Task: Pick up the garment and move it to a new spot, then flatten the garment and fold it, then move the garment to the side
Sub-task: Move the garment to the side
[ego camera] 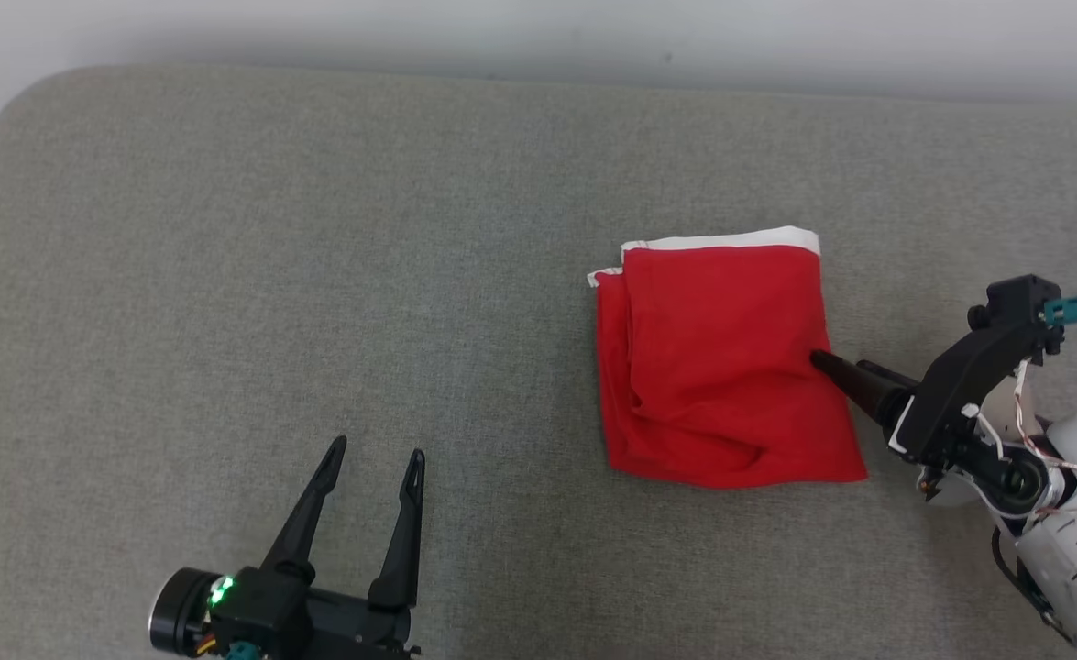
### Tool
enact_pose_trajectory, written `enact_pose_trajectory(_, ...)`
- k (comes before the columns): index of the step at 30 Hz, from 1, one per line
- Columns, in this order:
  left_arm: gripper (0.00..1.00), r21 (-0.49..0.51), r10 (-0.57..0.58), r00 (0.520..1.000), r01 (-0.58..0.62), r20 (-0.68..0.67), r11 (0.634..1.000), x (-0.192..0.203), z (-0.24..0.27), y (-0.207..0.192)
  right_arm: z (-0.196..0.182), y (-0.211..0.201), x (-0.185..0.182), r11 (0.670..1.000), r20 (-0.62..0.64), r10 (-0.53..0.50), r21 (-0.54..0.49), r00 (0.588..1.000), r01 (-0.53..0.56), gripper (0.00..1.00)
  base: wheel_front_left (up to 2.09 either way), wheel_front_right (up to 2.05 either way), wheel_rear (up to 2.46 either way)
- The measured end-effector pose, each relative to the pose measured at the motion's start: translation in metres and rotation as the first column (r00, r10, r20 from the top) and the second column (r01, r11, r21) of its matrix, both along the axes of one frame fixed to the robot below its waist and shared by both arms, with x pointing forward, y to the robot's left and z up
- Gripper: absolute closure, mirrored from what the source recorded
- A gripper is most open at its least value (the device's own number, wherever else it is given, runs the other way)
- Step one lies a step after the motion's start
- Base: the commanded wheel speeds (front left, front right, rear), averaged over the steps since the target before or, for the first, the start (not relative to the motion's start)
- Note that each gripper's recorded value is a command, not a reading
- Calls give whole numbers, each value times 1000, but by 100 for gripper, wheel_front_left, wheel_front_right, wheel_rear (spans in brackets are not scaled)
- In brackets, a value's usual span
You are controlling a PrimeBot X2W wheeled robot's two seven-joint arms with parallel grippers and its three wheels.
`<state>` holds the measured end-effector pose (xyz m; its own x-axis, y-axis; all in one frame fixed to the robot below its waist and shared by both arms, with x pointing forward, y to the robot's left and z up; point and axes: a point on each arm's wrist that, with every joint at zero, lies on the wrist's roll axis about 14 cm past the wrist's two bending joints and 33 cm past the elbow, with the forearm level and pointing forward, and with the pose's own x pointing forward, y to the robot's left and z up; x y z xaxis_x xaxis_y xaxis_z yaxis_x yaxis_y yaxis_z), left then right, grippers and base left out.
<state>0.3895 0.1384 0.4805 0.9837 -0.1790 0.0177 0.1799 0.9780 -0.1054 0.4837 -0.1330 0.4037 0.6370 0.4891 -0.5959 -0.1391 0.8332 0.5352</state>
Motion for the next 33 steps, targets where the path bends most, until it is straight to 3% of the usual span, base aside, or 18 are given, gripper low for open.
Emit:
enact_pose_trajectory(5,0,0,12,1000,-12,-3,1000,9,-2,5,-17,10,5,999,-73,42,-11,996,-43,0,0,0,0)
enact_pose_trajectory(6,0,0,10,1000,-10,-4,1000,10,-3,4,-18,12,6,999,-80,47,-6,996,-47,21,0,0,0)
enact_pose_trajectory(7,0,0,8,1000,-8,-4,1000,11,-3,4,-19,14,6,999,-85,50,-1,995,-50,56,0,0,0)
enact_pose_trajectory(9,0,-1,2,1000,-2,0,1000,14,-2,2,-20,16,4,998,-96,59,0,994,-59,100,0,0,0)
enact_pose_trajectory(20,0,-3,-38,999,38,11,999,20,-1,-9,-5,8,-3,999,-38,35,32,999,-34,100,0,0,0)
enact_pose_trajectory(33,0,-1,-156,988,156,17,988,37,-7,-41,15,-52,-9,995,121,-56,-74,991,66,100,0,0,0)
